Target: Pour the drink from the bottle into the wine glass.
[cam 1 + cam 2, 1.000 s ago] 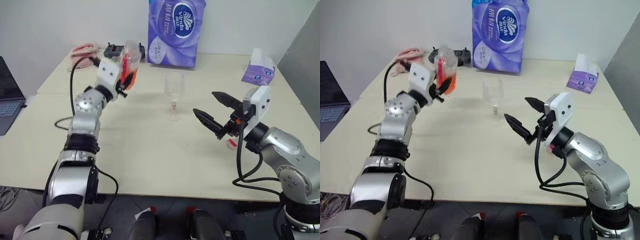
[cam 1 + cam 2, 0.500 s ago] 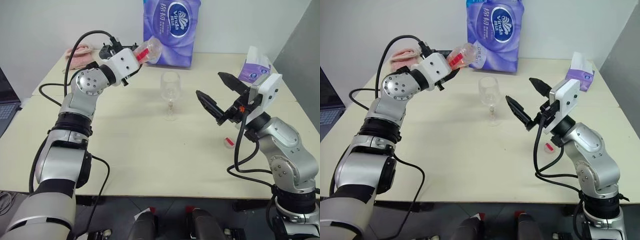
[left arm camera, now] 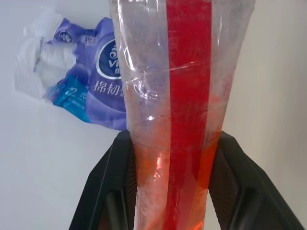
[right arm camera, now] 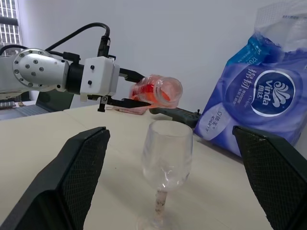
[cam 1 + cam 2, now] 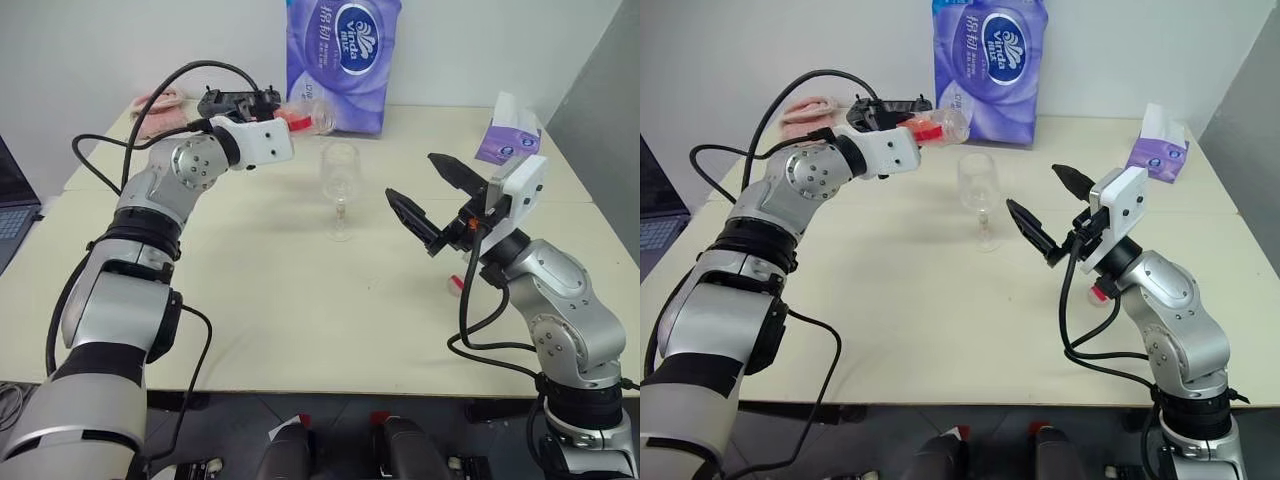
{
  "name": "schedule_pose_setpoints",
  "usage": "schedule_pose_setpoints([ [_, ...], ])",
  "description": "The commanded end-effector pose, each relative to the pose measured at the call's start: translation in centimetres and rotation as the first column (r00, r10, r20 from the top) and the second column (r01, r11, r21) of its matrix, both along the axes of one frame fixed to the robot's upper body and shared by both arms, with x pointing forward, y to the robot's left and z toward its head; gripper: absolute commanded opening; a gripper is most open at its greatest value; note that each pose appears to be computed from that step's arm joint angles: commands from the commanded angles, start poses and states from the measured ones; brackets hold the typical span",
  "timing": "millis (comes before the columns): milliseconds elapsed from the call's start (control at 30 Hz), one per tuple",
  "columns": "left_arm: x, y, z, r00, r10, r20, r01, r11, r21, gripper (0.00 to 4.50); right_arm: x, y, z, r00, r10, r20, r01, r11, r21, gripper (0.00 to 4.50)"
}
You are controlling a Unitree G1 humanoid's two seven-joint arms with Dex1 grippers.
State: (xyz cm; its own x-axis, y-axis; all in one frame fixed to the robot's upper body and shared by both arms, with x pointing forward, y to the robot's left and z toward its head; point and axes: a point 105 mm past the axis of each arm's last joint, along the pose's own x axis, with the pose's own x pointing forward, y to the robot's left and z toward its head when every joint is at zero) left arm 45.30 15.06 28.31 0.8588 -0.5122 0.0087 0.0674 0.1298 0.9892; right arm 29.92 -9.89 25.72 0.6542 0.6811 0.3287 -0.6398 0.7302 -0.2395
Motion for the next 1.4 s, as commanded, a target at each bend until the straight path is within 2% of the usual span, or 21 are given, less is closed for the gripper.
schedule_pose_setpoints([
  [33,-0.5,-1.0,3.3,0.992,-0.035,0.12,0.03,0.999,0.046,1.64,-0.7,0.1,1.0,0.999,0.003,0.046,-0.003,1.0,0.016,4.5],
  [567,-0.6,-1.1,3.8,0.985,-0.043,0.17,0.012,0.983,0.184,1.64,-0.6,0.3,1.2,0.999,-0.011,0.035,0.01,1.0,0.027,4.5],
  [1400,-0.6,-0.3,3.7,0.98,-0.037,0.196,-0.015,0.966,0.257,1.64,-0.7,0.0,0.3,1.0,-0.002,0.026,0.002,1.0,0.018,4.5],
])
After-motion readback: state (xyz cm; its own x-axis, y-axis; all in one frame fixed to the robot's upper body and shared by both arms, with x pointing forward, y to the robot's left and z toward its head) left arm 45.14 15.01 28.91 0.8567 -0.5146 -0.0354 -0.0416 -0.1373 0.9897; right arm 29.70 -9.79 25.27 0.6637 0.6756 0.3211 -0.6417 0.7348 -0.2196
